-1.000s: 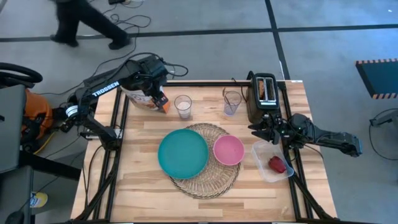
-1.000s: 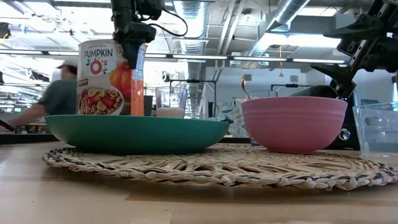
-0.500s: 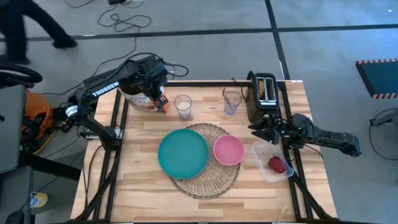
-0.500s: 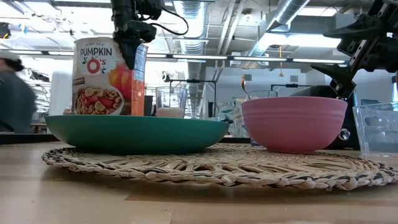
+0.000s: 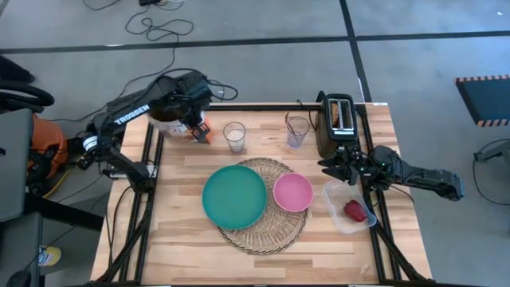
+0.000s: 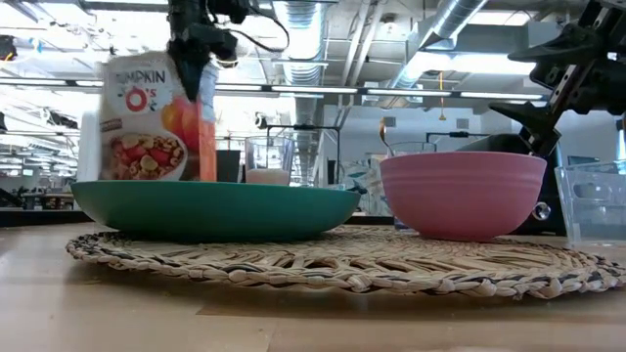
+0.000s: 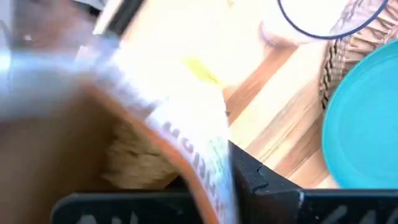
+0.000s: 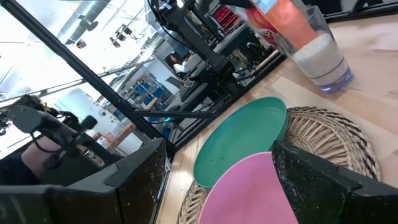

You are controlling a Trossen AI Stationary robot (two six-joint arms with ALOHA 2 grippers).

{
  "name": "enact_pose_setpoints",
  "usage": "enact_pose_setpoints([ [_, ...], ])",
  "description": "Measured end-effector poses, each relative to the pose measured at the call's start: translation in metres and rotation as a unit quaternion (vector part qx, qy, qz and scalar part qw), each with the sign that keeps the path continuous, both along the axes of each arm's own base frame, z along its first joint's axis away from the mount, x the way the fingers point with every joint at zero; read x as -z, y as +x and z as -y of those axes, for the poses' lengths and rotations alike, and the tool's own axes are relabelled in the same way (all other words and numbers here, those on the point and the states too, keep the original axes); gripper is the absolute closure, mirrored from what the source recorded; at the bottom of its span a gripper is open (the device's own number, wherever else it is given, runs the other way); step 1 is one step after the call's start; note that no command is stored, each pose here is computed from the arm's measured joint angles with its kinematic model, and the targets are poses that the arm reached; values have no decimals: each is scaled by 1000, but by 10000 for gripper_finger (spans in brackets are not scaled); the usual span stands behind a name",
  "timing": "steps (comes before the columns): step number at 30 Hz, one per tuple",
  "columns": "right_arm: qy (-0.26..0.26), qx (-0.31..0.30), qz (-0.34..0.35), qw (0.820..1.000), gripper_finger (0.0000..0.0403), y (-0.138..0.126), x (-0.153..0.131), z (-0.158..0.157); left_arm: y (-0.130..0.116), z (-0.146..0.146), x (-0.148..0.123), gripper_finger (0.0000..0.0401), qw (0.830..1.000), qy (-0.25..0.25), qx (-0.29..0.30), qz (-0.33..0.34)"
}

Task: Arrange a breakfast setting
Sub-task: Pour the cereals from the box into the pink bowl

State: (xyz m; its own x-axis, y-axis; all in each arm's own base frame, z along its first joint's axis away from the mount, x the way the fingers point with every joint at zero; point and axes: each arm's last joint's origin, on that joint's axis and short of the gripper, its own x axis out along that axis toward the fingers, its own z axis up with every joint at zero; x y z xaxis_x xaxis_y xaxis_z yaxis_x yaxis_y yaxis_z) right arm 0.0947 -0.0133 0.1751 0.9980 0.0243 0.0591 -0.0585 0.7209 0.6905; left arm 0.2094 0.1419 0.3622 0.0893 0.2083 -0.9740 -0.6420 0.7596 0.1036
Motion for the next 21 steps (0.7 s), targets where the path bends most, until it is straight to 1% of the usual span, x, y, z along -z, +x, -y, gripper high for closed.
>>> enact_pose_setpoints([
  [3, 0, 0, 0, 1000, 83, 0, 0, 0, -12, 10, -20, 401, 1000, 5, -7, 7],
  [5, 0, 0, -1, 1000, 83, 0, 0, 0, -15, 14, -32, 401, 999, 19, -10, 35],
  [10, 0, 0, -1, 1000, 83, 0, 0, 0, -31, 26, -60, 401, 994, 22, -15, 105],
  [13, 0, 0, -1, 1000, 83, 0, 0, 0, -34, 29, -64, 401, 993, 18, -11, 120],
  [15, 0, 1, -1, 1000, 83, 0, 0, 0, -35, 29, -65, 401, 993, 34, -15, 112],
  [17, 0, 1, -1, 1000, 83, 0, 0, 0, -36, 28, -65, 401, 993, 38, -16, 110],
  [21, 0, 1, -1, 1000, 83, 0, 0, 0, -35, 30, -65, 401, 992, 16, 2, 122],
])
